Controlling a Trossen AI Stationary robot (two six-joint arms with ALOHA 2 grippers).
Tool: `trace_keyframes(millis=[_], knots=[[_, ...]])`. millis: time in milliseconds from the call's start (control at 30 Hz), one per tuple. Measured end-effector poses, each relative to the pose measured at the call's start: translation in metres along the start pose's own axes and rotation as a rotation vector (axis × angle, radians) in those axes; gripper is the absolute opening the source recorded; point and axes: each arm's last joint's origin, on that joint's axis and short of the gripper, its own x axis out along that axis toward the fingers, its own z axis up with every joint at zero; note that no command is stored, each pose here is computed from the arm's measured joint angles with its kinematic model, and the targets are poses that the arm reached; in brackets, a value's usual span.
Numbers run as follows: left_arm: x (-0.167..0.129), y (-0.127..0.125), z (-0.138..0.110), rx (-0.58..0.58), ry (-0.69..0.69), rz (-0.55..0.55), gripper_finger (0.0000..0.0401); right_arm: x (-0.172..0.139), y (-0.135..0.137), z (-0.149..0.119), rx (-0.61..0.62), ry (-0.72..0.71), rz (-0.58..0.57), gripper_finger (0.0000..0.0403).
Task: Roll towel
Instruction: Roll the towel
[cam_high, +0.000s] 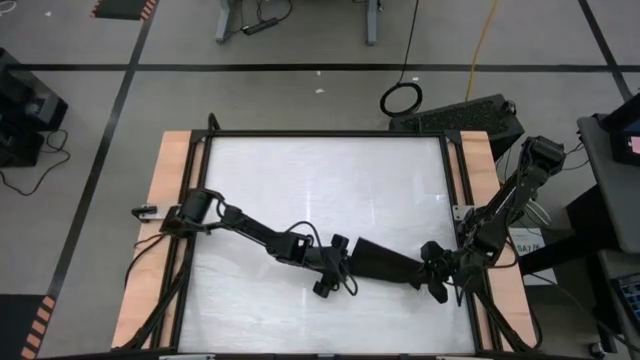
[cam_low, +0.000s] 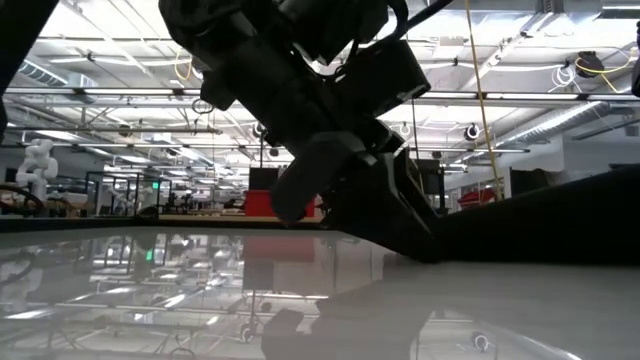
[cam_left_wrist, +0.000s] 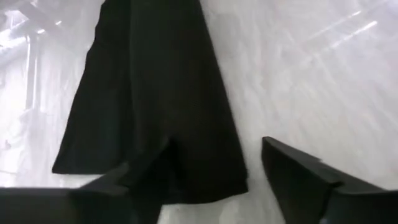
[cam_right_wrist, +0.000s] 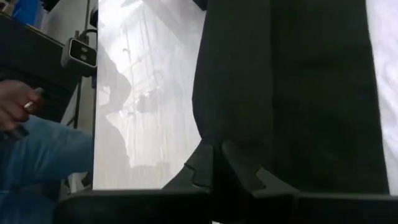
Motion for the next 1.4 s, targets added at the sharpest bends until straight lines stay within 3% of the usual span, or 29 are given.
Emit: trace_keyframes(millis=[267, 333, 500, 667, 833, 1000, 1233, 1400], knots=[[0.003, 0.011, -0.001, 0.036, 0.009, 0.015, 0.0052, 0.000, 0.007, 0.002, -0.033, -0.018, 0.063, 0.0006], [0.002, 0.014, 0.002, 0.045, 0.031, -0.019, 0.0019, 0.000, 0.007, 0.002, -0.038, -0.010, 0.067, 0.0010], [-0.004, 0.014, 0.010, 0.078, 0.133, -0.192, 0.0015, 0.000, 0.007, 0.001, -0.041, 0.015, 0.075, 0.0037], [-0.016, 0.011, 0.018, 0.030, 0.224, -0.417, 0.0012, 0.000, 0.007, 0.001, -0.062, 0.033, 0.083, 0.0107], [-0.024, 0.015, 0.022, -0.231, 0.283, -0.618, 0.0012, -0.001, 0.009, 0.000, -0.076, 0.056, 0.094, 0.0168], [-0.025, 0.022, 0.027, -0.461, 0.255, -0.774, 0.0012, -0.003, 0.022, 0.007, -0.212, 0.026, 0.123, 0.0174], [-0.012, 0.035, 0.026, -0.672, 0.214, -0.849, 0.0012, 0.002, 0.035, 0.016, -0.296, -0.014, 0.127, 0.0165], [0.011, 0.040, 0.007, -0.816, 0.270, -0.862, 0.0012, 0.007, 0.050, 0.021, -0.368, -0.027, 0.120, 0.0165]])
